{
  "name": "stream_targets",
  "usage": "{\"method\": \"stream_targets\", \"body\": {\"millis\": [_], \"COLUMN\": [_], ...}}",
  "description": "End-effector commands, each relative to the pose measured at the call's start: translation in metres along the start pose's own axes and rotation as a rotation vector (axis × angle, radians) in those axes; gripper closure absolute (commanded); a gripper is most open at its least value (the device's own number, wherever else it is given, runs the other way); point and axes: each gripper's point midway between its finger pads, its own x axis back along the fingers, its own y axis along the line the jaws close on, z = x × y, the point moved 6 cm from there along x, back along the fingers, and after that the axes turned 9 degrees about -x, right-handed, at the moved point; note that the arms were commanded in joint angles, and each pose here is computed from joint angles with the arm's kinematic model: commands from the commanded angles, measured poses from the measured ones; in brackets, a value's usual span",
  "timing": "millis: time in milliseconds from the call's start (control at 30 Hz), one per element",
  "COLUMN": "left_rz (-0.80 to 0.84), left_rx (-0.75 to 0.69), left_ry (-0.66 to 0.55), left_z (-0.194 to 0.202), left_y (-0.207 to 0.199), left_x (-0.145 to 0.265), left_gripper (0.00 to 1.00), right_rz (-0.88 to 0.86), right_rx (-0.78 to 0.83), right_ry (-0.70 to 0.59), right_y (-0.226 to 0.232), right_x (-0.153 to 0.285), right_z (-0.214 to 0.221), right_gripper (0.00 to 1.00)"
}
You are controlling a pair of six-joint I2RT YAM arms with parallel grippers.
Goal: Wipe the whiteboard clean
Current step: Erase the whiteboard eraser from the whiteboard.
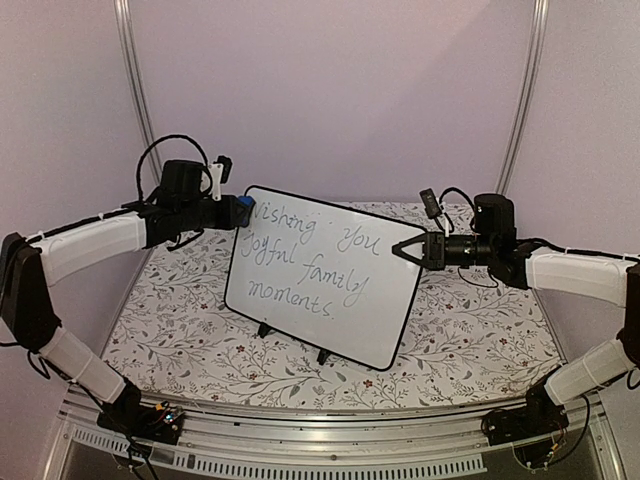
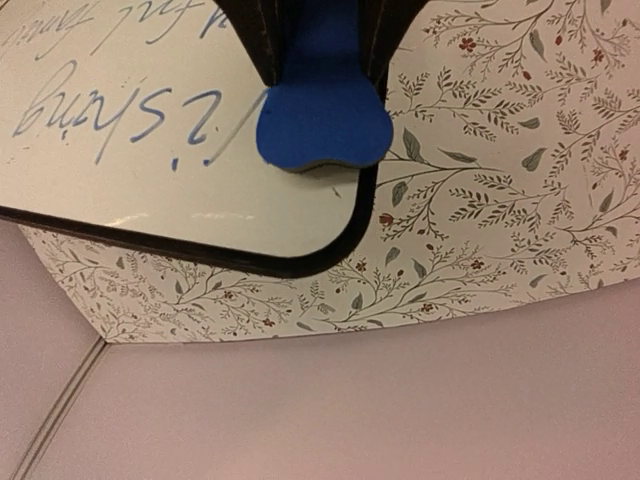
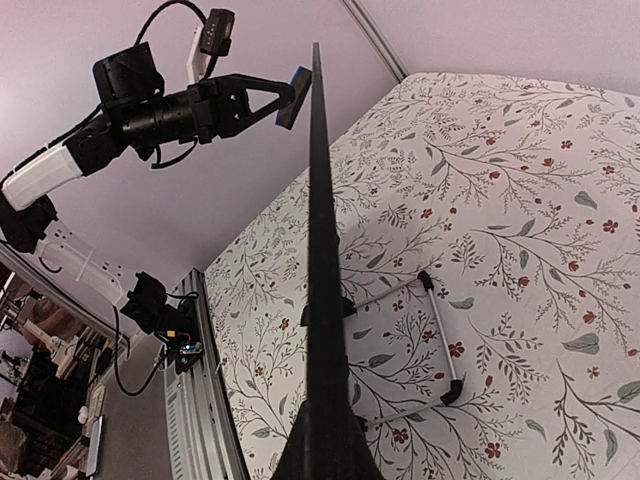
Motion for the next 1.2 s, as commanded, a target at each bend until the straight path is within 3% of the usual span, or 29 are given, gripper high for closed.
{"method": "stream_targets", "body": {"millis": [0, 433, 767, 900, 1067, 1167], "left_rz": [0.031, 0.012, 0.012, 0.031, 0.018, 0.024], "left_rx": [0.022, 0.056, 0.012, 0.073, 0.141, 0.160], "left_ry": [-0.045, 0.054, 0.145, 0.184, 0.167, 0.120], "left_z": [-0.018, 0.002, 0.024, 0.038, 0.049, 0.036], "left_y": [0.004, 0.005, -0.030, -0.035, -0.027, -0.020], "left_x": [-0.001, -0.018, -0.018, -0.014, -0.007, -0.004], "left_gripper": [1.00, 1.00, 1.00, 1.00, 1.00, 1.00], "right_rz": [-0.024, -0.020, -0.011, -0.011, -0.014, -0.019], "right_rx": [0.046, 0.015, 0.015, 0.017, 0.019, 0.022], "right_ry": [0.034, 0.044, 0.042, 0.041, 0.041, 0.041], "right_y": [0.006, 0.006, 0.006, 0.007, 0.008, 0.010], "right_x": [-0.001, -0.002, -0.001, 0.000, 0.000, 0.001], "right_z": [0.003, 0.002, 0.001, 0.001, 0.001, 0.000], "right_gripper": [1.00, 1.00, 1.00, 1.00, 1.00, 1.00]}}
